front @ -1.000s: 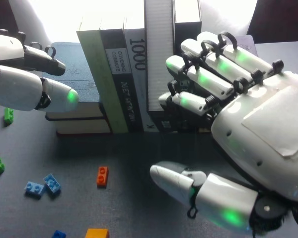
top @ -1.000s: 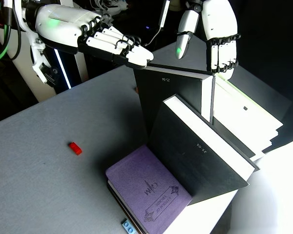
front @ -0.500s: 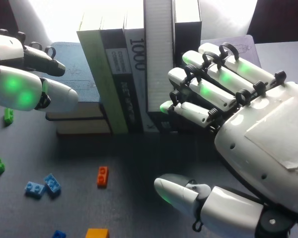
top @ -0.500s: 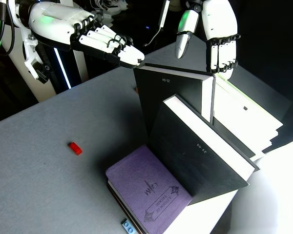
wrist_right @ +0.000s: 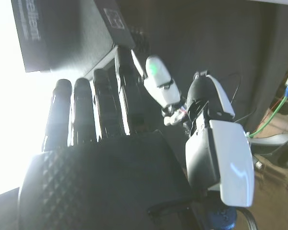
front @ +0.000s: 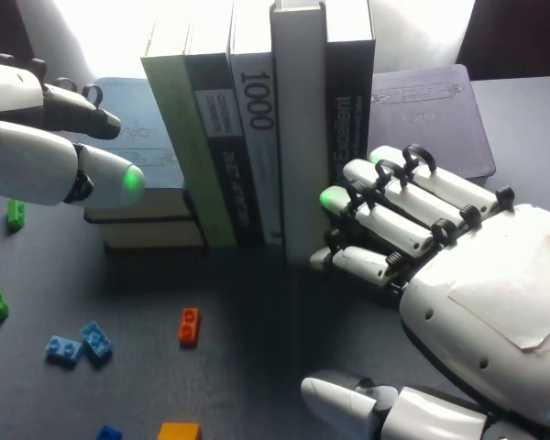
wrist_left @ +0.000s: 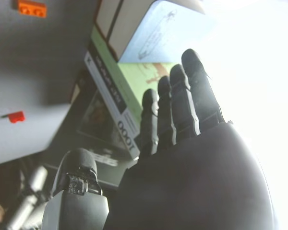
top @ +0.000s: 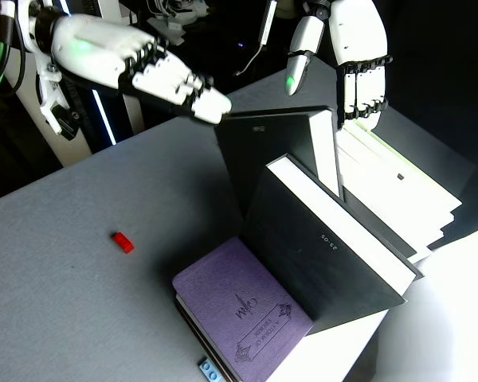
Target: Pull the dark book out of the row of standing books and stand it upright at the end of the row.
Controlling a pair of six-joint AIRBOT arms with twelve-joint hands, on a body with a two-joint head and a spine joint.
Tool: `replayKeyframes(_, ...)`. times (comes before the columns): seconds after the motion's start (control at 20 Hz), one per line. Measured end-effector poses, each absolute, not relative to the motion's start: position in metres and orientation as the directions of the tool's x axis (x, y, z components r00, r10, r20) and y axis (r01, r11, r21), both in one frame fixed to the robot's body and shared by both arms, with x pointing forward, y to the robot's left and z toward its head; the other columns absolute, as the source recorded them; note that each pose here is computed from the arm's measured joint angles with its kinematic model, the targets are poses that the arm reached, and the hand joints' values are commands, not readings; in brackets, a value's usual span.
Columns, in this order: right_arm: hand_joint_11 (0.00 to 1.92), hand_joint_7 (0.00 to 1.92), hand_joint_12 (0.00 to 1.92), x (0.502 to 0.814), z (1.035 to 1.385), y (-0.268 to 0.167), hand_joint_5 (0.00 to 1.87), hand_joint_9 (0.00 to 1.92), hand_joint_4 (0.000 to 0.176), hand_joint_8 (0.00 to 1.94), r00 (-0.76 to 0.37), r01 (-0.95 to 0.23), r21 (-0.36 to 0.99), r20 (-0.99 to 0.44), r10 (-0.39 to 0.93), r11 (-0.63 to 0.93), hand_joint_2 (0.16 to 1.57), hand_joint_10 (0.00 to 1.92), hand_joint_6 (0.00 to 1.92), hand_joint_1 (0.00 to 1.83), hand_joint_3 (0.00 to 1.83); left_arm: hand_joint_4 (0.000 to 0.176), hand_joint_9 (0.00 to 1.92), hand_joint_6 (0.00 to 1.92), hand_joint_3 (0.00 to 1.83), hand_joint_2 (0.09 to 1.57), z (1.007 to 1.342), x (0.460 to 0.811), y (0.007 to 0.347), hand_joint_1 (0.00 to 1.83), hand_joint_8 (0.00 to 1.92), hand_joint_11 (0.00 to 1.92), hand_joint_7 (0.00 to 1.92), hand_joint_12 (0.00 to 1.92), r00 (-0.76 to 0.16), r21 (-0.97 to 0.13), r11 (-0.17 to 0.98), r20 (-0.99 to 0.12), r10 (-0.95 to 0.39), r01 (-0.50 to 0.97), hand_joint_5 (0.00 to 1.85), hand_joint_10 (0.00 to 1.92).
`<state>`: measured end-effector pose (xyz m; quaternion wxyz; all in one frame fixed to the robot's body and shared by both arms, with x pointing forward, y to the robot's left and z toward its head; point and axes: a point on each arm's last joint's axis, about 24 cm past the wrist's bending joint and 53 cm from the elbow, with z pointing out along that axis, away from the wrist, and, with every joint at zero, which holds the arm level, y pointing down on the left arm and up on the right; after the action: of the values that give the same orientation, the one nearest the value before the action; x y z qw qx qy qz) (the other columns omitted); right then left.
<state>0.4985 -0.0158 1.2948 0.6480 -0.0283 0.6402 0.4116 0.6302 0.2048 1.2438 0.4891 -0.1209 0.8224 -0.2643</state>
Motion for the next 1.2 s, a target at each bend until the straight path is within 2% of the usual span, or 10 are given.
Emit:
replayKeyframes(0.05,0.00,0.10,0.00,0.499,1.295,-0.016,0.44,0.00,0.000,0.00,-0.156,-0.570,0.490,-0.853,0.498,0.660,1.21,0.00,0.24,0.00,0.00,0.015,0.19,0.00,0.00,1.21,1.244,0.630,0.205,0.00,0.00,0.19,0.18,0.21,-0.492,-0.553,0.831,-0.740,-0.458,0.060,0.18,0.00)
replayKeyframes(0.15,0.00,0.09,0.00,0.498,1.288,-0.016,0.44,0.00,0.000,0.00,-0.164,-0.565,0.482,-0.861,0.482,0.669,1.21,0.00,0.24,0.00,0.00,0.025,0.20,0.01,0.00,1.20,1.244,0.630,0.205,0.00,0.00,0.21,0.18,0.21,-0.492,-0.553,0.831,-0.741,-0.457,0.060,0.19,0.01)
replayKeyframes(0.25,0.00,0.10,0.00,0.496,1.277,-0.016,0.44,0.00,0.000,0.00,-0.183,-0.559,0.478,-0.868,0.462,0.677,1.21,0.00,0.24,0.00,0.00,0.025,0.21,0.01,0.00,1.20,1.244,0.630,0.205,0.00,0.01,0.22,0.19,0.21,-0.493,-0.553,0.831,-0.740,-0.457,0.059,0.20,0.01)
replayKeyframes(0.45,0.00,0.12,0.00,0.496,1.261,-0.015,0.46,0.00,0.000,0.01,-0.226,-0.543,0.488,-0.869,0.440,0.684,1.21,0.00,0.24,0.00,0.00,0.019,0.21,0.00,0.00,1.20,1.244,0.630,0.205,0.00,0.00,0.24,0.20,0.18,-0.493,-0.553,0.831,-0.740,-0.457,0.059,0.21,0.00)
replayKeyframes(0.75,0.00,0.12,0.00,0.495,1.242,-0.009,0.46,0.00,0.000,0.01,-0.280,-0.541,0.499,-0.866,0.414,0.677,1.22,0.00,0.24,0.00,0.00,0.028,0.21,0.00,0.00,1.19,1.243,0.630,0.205,0.00,0.00,0.23,0.19,0.17,-0.495,-0.550,0.833,-0.740,-0.456,0.055,0.19,0.01)
replayKeyframes(0.9,0.00,0.12,0.00,0.494,1.242,-0.007,0.48,0.00,0.000,0.01,-0.280,-0.548,0.496,-0.867,0.411,0.673,1.22,0.00,0.25,0.00,0.00,0.021,0.22,0.00,0.00,1.19,1.242,0.630,0.205,0.00,0.00,0.24,0.20,0.17,-0.495,-0.550,0.833,-0.740,-0.456,0.055,0.20,0.01)
replayKeyframes(1.15,0.00,0.14,0.00,0.495,1.245,-0.010,0.47,0.00,0.000,0.01,-0.253,-0.554,0.467,-0.883,0.395,0.690,1.22,0.00,0.25,0.00,0.00,0.025,0.21,0.00,0.00,1.20,1.242,0.630,0.205,0.00,0.00,0.24,0.19,0.16,-0.496,-0.550,0.833,-0.739,-0.456,0.054,0.19,0.00)
replayKeyframes(1.2,0.00,0.13,0.00,0.496,1.249,-0.013,0.46,0.00,0.000,0.01,-0.233,-0.552,0.452,-0.891,0.390,0.701,1.22,0.00,0.24,0.00,0.00,0.021,0.21,0.00,0.00,1.21,1.242,0.630,0.205,0.00,0.00,0.24,0.19,0.16,-0.496,-0.550,0.833,-0.739,-0.456,0.054,0.19,0.00)
